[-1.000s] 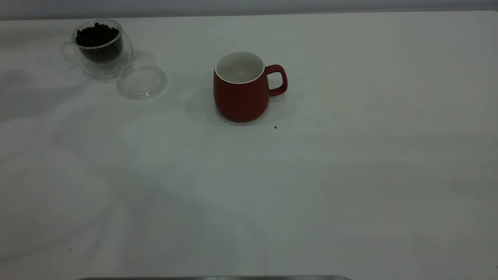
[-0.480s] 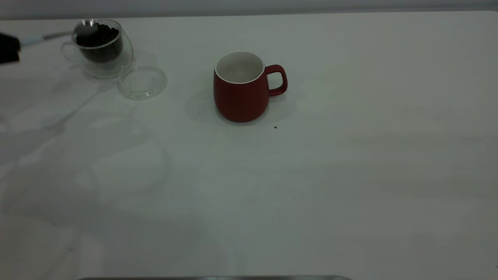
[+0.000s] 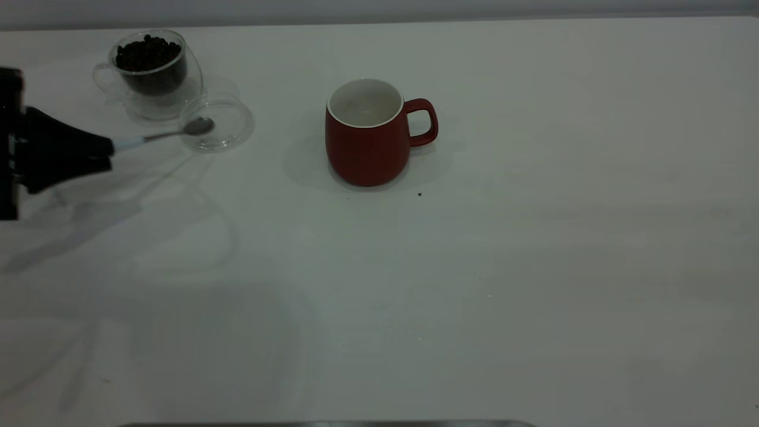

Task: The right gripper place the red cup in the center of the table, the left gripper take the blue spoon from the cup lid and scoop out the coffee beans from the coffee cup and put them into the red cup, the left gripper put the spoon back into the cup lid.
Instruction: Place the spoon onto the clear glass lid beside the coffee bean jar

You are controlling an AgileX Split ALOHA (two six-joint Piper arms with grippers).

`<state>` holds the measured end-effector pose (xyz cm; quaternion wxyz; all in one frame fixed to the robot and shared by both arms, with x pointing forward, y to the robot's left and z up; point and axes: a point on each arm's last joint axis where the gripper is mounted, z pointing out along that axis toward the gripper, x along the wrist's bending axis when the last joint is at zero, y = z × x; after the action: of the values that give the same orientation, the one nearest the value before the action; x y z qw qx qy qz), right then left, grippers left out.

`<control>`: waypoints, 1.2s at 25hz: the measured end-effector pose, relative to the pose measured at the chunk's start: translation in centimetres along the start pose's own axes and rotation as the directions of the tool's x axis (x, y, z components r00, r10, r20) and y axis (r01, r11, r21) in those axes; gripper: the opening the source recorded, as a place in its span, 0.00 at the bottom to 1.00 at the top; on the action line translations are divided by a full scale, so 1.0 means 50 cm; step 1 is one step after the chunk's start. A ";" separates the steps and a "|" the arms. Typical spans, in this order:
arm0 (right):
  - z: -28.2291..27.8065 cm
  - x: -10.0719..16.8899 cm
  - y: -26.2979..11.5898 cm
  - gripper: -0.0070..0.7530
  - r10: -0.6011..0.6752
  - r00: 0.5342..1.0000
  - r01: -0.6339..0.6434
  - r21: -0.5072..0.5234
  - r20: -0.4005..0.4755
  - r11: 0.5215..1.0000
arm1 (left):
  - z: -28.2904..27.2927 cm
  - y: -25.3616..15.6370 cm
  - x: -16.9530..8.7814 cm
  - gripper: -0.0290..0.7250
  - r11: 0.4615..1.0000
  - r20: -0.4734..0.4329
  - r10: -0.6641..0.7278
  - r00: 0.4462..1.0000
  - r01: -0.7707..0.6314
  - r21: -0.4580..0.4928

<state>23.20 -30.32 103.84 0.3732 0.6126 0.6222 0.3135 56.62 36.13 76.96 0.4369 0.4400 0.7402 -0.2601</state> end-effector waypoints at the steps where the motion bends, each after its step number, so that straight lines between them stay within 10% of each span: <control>1: 0.000 0.000 0.000 0.47 0.000 1.000 0.000 0.000 0.000 1.000 | 0.009 0.001 0.000 0.20 1.000 0.007 0.003 1.000 -0.003 0.000; 30: 0.000 0.000 0.000 0.47 0.000 1.000 0.000 0.000 0.000 1.000 | 0.054 0.038 -0.008 0.20 0.986 0.000 -0.097 0.995 0.097 -0.132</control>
<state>23.20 -30.32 103.84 0.3732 0.6126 0.6222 0.3135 59.49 34.80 76.00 0.4494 0.3744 0.7778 -0.2299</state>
